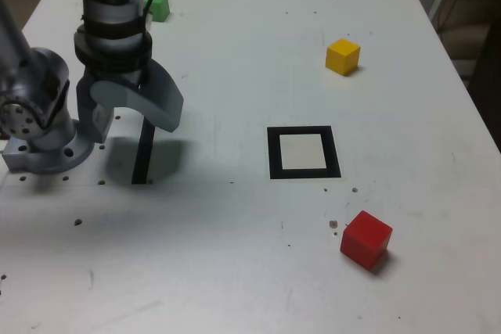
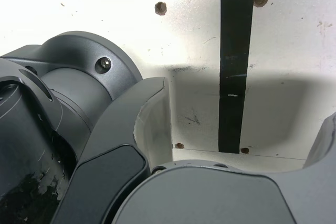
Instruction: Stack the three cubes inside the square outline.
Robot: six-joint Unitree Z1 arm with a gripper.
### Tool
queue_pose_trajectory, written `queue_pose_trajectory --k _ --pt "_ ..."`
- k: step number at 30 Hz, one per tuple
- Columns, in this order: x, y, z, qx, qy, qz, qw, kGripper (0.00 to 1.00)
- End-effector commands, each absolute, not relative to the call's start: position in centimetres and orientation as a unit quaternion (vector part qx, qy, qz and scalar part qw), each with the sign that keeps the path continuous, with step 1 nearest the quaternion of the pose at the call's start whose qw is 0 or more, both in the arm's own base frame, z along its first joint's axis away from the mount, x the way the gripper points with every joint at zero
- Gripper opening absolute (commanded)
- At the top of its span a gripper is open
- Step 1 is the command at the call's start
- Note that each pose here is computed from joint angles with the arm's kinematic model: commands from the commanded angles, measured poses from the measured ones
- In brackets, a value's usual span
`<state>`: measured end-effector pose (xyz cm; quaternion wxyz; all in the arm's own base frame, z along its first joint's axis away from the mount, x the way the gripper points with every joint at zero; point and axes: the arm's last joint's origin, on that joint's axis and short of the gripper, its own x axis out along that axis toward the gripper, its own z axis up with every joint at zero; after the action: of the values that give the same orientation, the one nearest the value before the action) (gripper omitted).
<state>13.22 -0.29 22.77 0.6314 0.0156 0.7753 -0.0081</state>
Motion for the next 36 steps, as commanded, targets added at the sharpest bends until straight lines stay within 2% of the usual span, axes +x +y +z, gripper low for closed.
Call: queue_pose_trajectory --k 1,26,36 --pt "13.2 -0.3 22.9 0.016 0.774 -0.008 0.632 0.99" --pt "14.1 -0.4 23.0 0.020 0.774 -0.009 0.632 0.99" --pt "15.3 -1.4 23.7 0.032 0.771 -0.022 0.636 0.99"
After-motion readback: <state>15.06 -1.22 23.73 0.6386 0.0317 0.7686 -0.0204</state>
